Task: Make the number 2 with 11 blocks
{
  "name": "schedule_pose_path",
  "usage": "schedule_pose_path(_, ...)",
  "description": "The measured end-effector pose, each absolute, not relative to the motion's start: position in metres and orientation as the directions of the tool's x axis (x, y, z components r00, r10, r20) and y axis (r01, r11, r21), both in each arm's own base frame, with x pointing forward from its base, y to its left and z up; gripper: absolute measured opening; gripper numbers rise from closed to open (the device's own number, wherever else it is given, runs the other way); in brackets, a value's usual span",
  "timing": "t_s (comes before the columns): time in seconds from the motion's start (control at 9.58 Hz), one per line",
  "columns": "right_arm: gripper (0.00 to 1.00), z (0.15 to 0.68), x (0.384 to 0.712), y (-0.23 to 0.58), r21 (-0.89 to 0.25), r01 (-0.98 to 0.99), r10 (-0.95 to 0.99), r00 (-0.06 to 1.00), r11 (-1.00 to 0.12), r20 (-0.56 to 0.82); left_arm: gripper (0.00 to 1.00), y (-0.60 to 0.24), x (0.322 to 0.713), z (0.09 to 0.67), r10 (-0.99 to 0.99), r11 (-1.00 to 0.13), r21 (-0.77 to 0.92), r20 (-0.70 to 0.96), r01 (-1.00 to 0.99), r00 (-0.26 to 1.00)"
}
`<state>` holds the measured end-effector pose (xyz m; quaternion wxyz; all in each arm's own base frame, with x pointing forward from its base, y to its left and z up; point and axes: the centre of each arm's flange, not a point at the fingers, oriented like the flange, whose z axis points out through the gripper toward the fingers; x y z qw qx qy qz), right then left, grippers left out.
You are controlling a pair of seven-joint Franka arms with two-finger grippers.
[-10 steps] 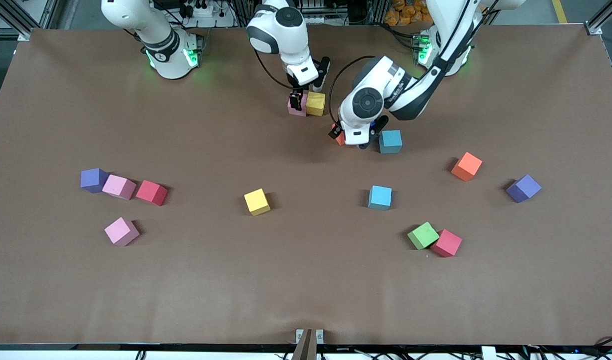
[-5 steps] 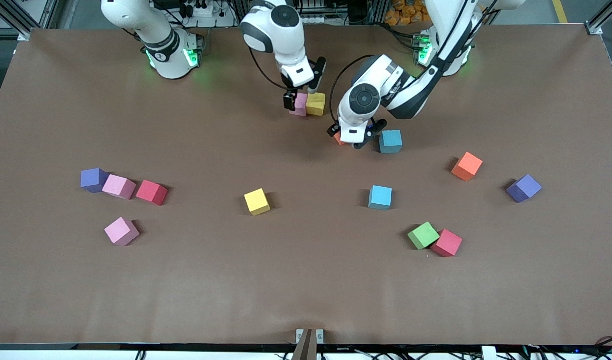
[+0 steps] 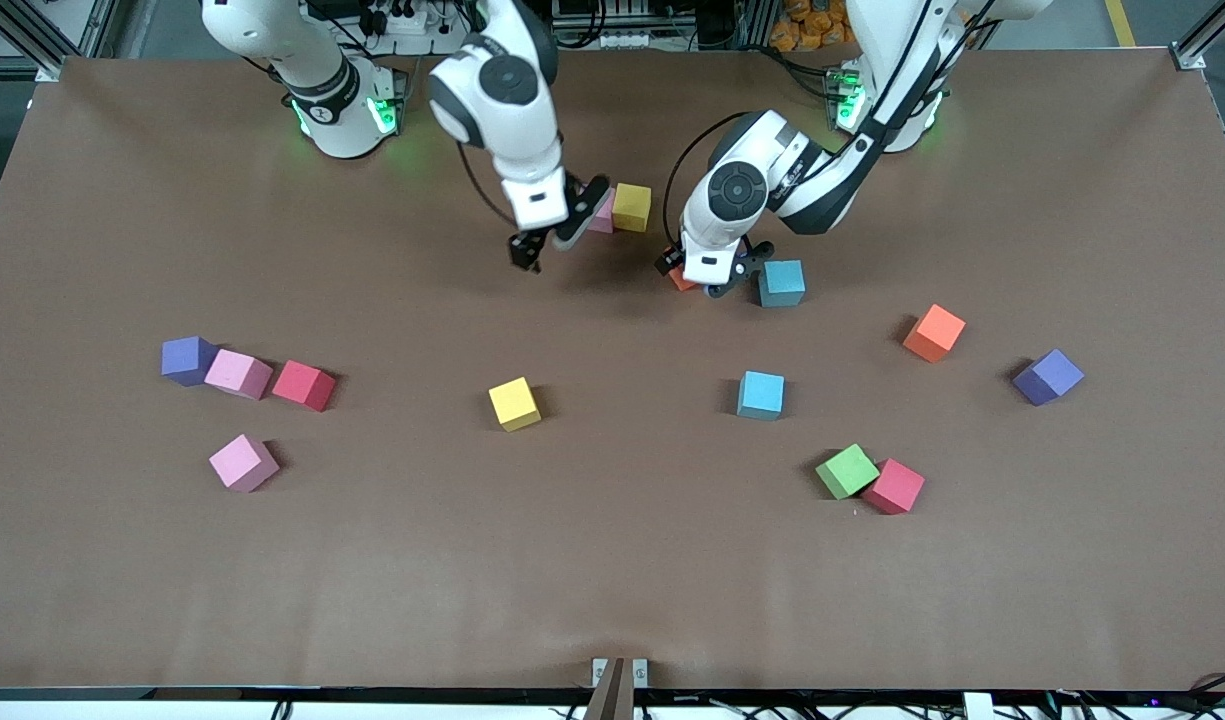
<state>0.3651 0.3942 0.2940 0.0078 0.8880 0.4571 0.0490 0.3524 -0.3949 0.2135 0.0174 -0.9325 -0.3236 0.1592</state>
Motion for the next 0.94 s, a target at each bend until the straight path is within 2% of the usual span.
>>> schedule_pose_path(0.52,1.0,0.321,0.469,0.336,0.116,0.616,0.625,0.75,-0.779,0.216,1.0,-0.394,0.354,0.202,0.605,-0.791,-0.108,-0.288,0.603,0.742)
schedule_pose_path(0.63,1.0,0.314,0.485,0.327,0.107,0.562,0.57,0.785,-0.82,0.244,1.0,-0.394,0.354,0.199,0.607,-0.789,-0.106,-0.29,0.606,0.74)
schedule_pose_path(0.84,1.0,0.293,0.492,0.335,0.049,0.469,0.463,0.842,-0.882,0.276,0.99,-0.393,0.355,0.194,0.61,-0.786,-0.105,-0.292,0.609,0.737)
schedule_pose_path(0.94,1.0,0.281,0.493,0.35,0.023,0.443,0.431,0.858,-0.896,0.281,0.86,-0.393,0.355,0.193,0.611,-0.785,-0.105,-0.292,0.611,0.735)
